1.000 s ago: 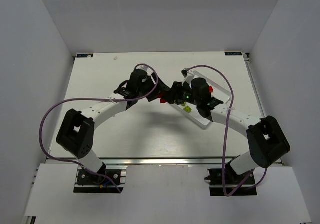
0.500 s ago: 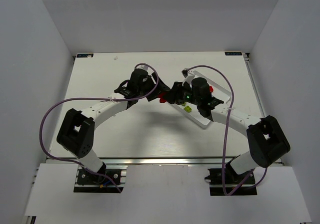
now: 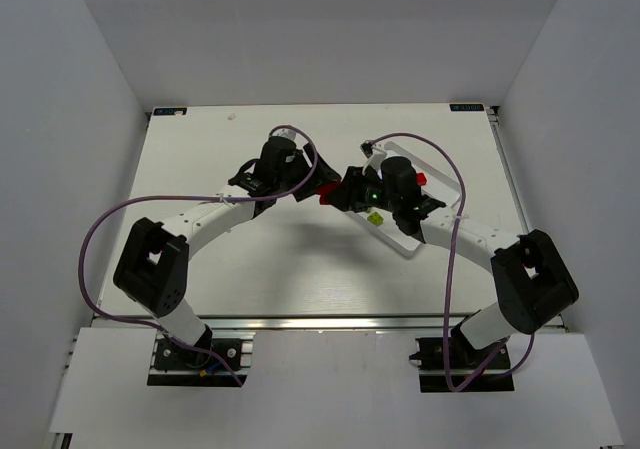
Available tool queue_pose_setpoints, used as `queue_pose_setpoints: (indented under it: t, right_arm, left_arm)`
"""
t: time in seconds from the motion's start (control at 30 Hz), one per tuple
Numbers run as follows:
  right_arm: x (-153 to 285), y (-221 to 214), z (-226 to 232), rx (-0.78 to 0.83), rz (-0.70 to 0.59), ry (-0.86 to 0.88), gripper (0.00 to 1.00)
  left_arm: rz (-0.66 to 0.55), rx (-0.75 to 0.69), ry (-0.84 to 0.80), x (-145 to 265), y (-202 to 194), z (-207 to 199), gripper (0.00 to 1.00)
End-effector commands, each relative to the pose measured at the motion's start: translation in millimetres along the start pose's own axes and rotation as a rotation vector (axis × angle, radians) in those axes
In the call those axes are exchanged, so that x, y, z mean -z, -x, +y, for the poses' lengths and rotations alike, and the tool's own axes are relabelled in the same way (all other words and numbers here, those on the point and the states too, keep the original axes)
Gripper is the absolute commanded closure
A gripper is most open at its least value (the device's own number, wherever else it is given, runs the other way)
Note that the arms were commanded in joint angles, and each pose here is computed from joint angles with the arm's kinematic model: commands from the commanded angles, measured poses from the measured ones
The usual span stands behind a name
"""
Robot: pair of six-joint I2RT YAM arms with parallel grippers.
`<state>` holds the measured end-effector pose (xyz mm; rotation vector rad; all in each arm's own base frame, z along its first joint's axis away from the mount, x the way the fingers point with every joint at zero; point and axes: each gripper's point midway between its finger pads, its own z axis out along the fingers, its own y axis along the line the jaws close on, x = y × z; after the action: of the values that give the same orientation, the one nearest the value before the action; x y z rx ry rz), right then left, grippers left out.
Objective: Sort the legos into containers by color
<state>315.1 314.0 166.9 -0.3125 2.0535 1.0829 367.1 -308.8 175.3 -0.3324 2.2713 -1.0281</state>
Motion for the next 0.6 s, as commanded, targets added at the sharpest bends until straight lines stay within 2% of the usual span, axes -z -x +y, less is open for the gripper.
queue_pose_setpoints:
  t: [0.0, 0.03, 0.13, 0.17, 0.57]
  right_arm:
    - [-0.9, 15.0, 6.7, 0.024, -0.047, 0.02, 0.56]
    - [-0.9, 15.2, 6.7, 0.019, -0.047, 0.019, 0.55]
    - [-0.9, 17.1, 6.1, 0.012, -0.052, 0.013, 0.43]
    - [-0.7, 17.5, 5.6, 0.01, -0.052, 0.012, 0.42]
    - [0.1, 21.1, 1.3, -0.007, -0.069, -0.002, 0.48]
  left_arm:
    - [-0.044, -0.018, -0.056, 9.9, 14.3, -22.9, 0.78]
    - [-0.043, -0.016, -0.057, 10.5, 13.6, -22.6, 0.78]
    - [-0.042, -0.014, -0.062, 10.3, 13.2, -23.0, 0.78]
    - [-0.041, -0.011, -0.061, 9.7, 12.7, -22.3, 0.78]
    - [-0.039, -0.009, -0.064, 9.3, 11.7, -21.7, 0.78]
